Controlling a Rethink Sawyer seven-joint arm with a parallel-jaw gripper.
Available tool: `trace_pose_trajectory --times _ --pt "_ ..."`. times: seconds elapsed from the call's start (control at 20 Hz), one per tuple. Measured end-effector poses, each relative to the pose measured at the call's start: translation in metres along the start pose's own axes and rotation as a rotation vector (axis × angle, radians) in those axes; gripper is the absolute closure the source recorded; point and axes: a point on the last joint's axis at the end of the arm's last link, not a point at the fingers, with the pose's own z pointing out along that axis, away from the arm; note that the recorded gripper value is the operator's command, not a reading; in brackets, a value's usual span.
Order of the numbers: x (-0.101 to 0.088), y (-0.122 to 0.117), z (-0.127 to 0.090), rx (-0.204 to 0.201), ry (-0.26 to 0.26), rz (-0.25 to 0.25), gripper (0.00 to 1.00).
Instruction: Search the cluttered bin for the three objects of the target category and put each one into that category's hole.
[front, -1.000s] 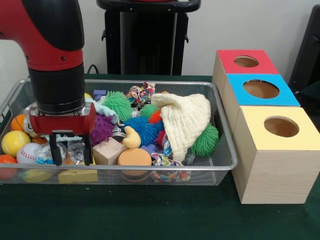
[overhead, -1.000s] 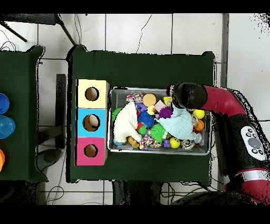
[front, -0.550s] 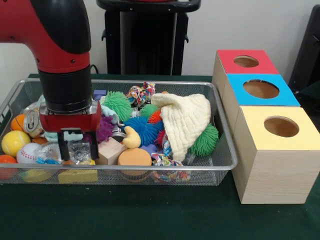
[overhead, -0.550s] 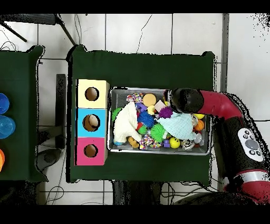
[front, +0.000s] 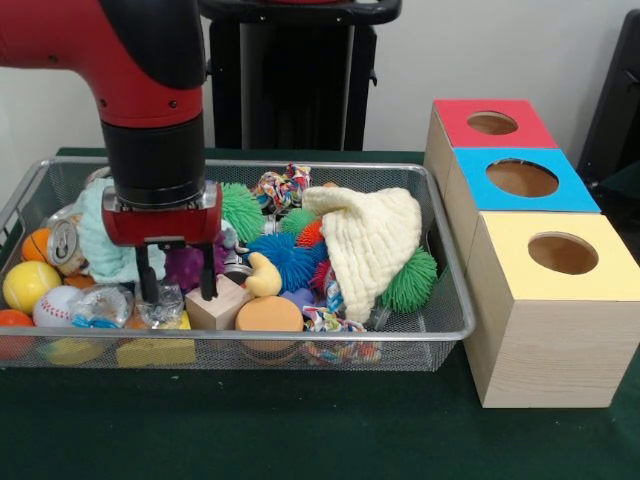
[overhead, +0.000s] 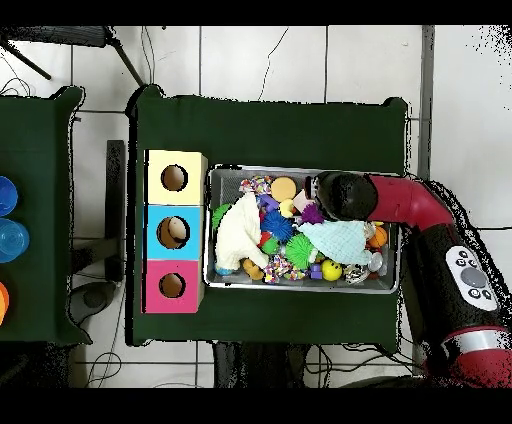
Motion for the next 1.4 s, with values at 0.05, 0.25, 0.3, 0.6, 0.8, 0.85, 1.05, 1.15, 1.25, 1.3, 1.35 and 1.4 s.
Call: trace_pose_trajectory --times 0.05,0.25,0.3,0.6,0.8,0.85,1.05,1.15,1.25,1.3,1.35,1.4 --pt "-0.001 0.000 -0.002 0.002 -0.002 -0.001 0.00" --pt "-0.003 -0.002 -0.006 0.009 -0.008 -0.003 0.00" --pt "-0.003 -0.002 -0.007 0.010 -0.009 -0.004 0.00" --pt "-0.003 -0.002 -0.007 0.011 -0.009 -0.005 0.00" --pt "0.000 -0.002 -0.010 0.016 -0.005 -0.009 0.00" --pt "0.001 -0.002 -0.011 0.017 -0.004 -0.010 0.00" --pt "0.005 0.000 -0.017 0.021 0.001 -0.017 0.00" --pt "0.006 0.001 -0.019 0.021 0.003 -0.021 0.00" --pt "0.010 0.004 -0.025 0.023 0.007 -0.028 0.00" --pt "0.011 0.005 -0.026 0.024 0.008 -0.029 0.00" --pt "0.012 0.005 -0.028 0.025 0.009 -0.031 0.00" --pt "0.013 0.006 -0.029 0.025 0.010 -0.033 0.00"
